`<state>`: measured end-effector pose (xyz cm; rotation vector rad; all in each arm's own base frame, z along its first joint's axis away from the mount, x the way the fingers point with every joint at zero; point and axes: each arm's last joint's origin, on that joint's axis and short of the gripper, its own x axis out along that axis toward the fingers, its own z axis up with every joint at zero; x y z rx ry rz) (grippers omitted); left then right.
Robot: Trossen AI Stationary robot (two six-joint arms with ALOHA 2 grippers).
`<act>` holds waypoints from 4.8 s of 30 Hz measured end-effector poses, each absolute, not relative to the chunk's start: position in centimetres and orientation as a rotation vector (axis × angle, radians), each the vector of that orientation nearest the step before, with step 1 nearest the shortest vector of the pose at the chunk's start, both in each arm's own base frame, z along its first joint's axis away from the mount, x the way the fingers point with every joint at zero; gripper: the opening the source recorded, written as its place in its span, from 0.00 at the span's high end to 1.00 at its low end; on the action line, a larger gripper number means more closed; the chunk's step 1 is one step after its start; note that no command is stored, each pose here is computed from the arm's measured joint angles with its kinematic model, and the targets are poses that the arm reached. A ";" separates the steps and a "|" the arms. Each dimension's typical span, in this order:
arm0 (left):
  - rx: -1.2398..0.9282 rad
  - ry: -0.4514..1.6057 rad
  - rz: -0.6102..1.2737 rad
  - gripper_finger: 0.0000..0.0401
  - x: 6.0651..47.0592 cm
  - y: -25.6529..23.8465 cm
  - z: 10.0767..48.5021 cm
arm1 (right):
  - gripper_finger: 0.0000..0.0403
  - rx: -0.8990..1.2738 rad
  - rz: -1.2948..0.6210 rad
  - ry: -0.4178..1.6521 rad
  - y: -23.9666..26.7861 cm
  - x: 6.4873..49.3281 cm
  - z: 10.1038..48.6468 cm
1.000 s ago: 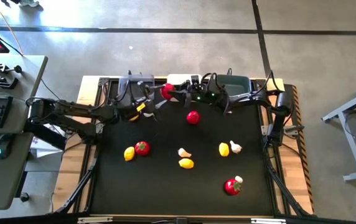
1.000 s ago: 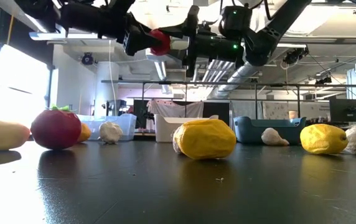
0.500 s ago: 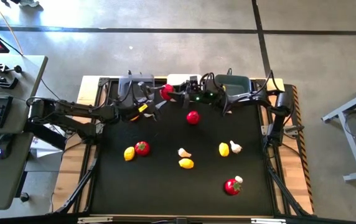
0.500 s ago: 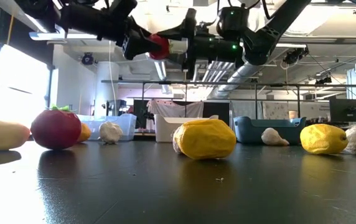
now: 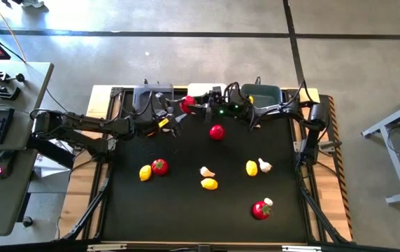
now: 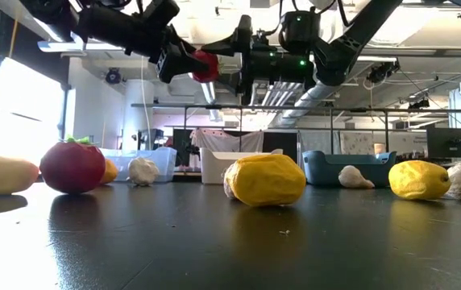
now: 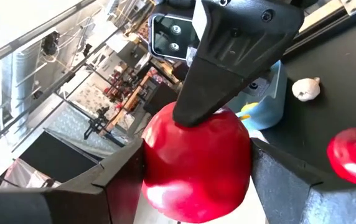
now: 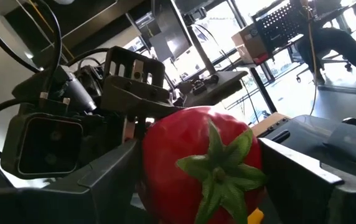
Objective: Sort produce into baskets
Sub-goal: Put the tomato into the black bin, then put the garlic into the white bin
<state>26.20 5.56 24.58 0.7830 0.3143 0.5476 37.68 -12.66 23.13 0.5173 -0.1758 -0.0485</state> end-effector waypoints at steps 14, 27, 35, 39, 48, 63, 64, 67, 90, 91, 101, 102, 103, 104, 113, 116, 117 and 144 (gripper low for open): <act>0.733 0.444 0.610 0.40 25.6 7.1 23.4 | 0.25 0.403 -0.050 -0.188 -12.6 36.9 25.0; 0.668 0.691 0.821 0.40 23.9 10.1 21.9 | 0.25 0.372 -0.077 -0.162 -12.7 36.7 24.9; 0.437 0.780 0.942 0.40 21.5 13.6 20.7 | 0.25 0.380 -0.087 -0.139 -12.8 36.8 24.7; 0.219 0.748 0.894 0.40 19.8 15.8 20.1 | 0.25 0.374 -0.090 -0.131 -12.8 36.8 24.5; -0.035 0.713 0.813 0.40 17.0 19.4 20.7 | 0.25 0.366 -0.093 -0.126 -12.8 36.8 24.5; -0.230 1.096 0.687 0.40 19.8 24.5 21.9 | 0.25 0.325 -0.096 -0.124 -12.8 36.8 24.4; -0.242 1.118 0.679 0.40 19.9 24.7 21.7 | 0.25 0.325 -0.096 -0.124 -12.8 36.8 24.4; -0.257 1.153 0.667 0.40 20.4 25.2 20.9 | 0.25 0.325 -0.096 -0.123 -12.8 36.8 24.4; -0.264 1.163 0.640 0.40 21.1 25.9 19.4 | 0.25 0.308 -0.099 -0.093 -12.7 36.8 24.1; -0.272 1.158 0.635 0.40 21.1 25.9 19.4 | 0.25 0.308 -0.099 -0.093 -12.7 36.8 24.1; -0.259 1.146 0.680 0.40 21.2 26.1 19.6 | 0.25 0.308 -0.099 -0.093 -12.7 36.8 24.1; -0.257 1.143 0.681 0.40 21.2 26.2 19.6 | 0.25 0.308 -0.099 -0.093 -12.7 36.8 24.1; -0.258 1.140 0.679 0.40 21.2 26.2 19.6 | 0.25 0.308 -0.099 -0.093 -12.7 36.8 24.1; -0.262 1.134 0.673 0.40 21.2 26.2 19.6 | 0.25 0.308 -0.099 -0.093 -12.7 36.8 24.1; -0.257 1.136 0.645 0.39 21.3 26.1 19.6 | 0.25 0.308 -0.099 -0.093 -12.7 36.8 24.1; -0.239 1.149 0.655 0.35 21.4 25.9 19.6 | 0.25 0.308 -0.099 -0.093 -12.7 36.8 24.1; -0.226 1.156 0.654 0.34 21.5 25.9 19.6 | 0.25 0.308 -0.099 -0.093 -12.7 36.8 24.1; -0.001 1.107 0.611 0.27 22.8 25.8 20.7 | 0.25 0.285 -0.100 -0.092 -12.7 36.8 24.1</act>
